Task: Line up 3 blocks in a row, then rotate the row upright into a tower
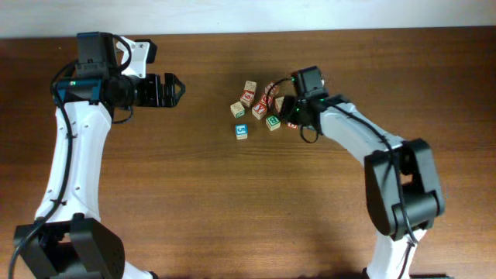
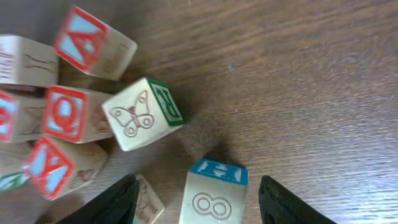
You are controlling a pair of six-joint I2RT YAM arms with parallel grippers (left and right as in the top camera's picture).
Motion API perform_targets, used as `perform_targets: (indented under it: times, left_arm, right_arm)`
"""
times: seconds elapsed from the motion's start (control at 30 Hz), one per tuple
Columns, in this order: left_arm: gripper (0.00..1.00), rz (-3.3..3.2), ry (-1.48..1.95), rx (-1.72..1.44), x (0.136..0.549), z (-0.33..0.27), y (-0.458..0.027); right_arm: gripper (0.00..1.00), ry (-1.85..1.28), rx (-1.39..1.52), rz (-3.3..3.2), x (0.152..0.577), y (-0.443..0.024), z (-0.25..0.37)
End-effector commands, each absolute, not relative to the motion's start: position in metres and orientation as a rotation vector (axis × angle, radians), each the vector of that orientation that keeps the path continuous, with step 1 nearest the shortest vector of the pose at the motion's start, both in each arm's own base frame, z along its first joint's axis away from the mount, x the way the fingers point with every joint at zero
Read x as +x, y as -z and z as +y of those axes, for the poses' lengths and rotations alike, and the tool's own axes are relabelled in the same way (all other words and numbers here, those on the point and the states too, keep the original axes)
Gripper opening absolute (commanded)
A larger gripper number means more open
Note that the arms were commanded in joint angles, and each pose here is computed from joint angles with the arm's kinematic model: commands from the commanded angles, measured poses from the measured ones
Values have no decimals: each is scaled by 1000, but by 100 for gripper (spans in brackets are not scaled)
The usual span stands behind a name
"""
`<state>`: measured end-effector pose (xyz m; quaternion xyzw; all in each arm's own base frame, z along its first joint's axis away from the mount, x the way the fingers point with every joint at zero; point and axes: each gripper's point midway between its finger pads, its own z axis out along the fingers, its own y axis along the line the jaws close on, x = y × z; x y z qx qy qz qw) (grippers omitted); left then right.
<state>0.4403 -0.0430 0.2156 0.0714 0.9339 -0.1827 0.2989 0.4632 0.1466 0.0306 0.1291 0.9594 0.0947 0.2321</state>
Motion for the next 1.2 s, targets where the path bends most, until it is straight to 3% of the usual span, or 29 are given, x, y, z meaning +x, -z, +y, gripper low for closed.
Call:
perform_targets:
  times: [0.0,0.07,0.17,0.3,0.37,0.47,0.5,0.6,0.7,0.73,0.83,0.9,0.97,1.03,1.17]
  left_arm:
    - [99,2460,498,196,444,-45,-223]
    - [99,2460,498,196,444,-45,-223]
    - [99,2460,498,196,444,-45,-223]
    - [99,2460,498,196,444,-45,-223]
    - [99,2460,498,196,444,-45,-223]
    - [99,2460,498,196,444,-45,-223]
    - [99,2460,498,196,444,-45,-223]
    - [99,2460,498,196,444,-45,-223]
    - [99,2460,498,196,444,-45,-223]
    - [99,2460,498,196,444,-45,-223]
    - [99,2460,498,196,444,-45,-223]
    - [99,2460,498,196,444,-45,-223]
    - [99,2460,498,196,444,-45,-223]
    - [99,2460,498,196,444,-45,-223]
    - [99,2460,498,196,444,-45,-223]
  right_arm:
    - [52,-177,404,2626,467,-13,146]
    - [34,-159,407,2631,466,-12,143]
    - [22,-163,349,2689,450,-23,144]
    - [22,-292,139,2907,385,-59,154]
    - [22,-172,-42,3069,346,-44,138]
    - [22,-64,-31,3182,305,-6,117]
    - [22,-51,-32,3168,307,-3,115]
    - [44,-42,-32,3154,310,-3,114]
    - [52,-49,-33,3144,315,-9,116]
    - [54,-68,-72,3115,327,-22,121]
    - [62,-177,-228,2856,403,-120,151]
    - [62,-271,-100,2657,450,-147,168]
    - [61,-356,183,2636,468,-135,175]
    - [61,-390,545,2694,470,-89,177]
    - [57,-310,633,2777,458,-26,204]
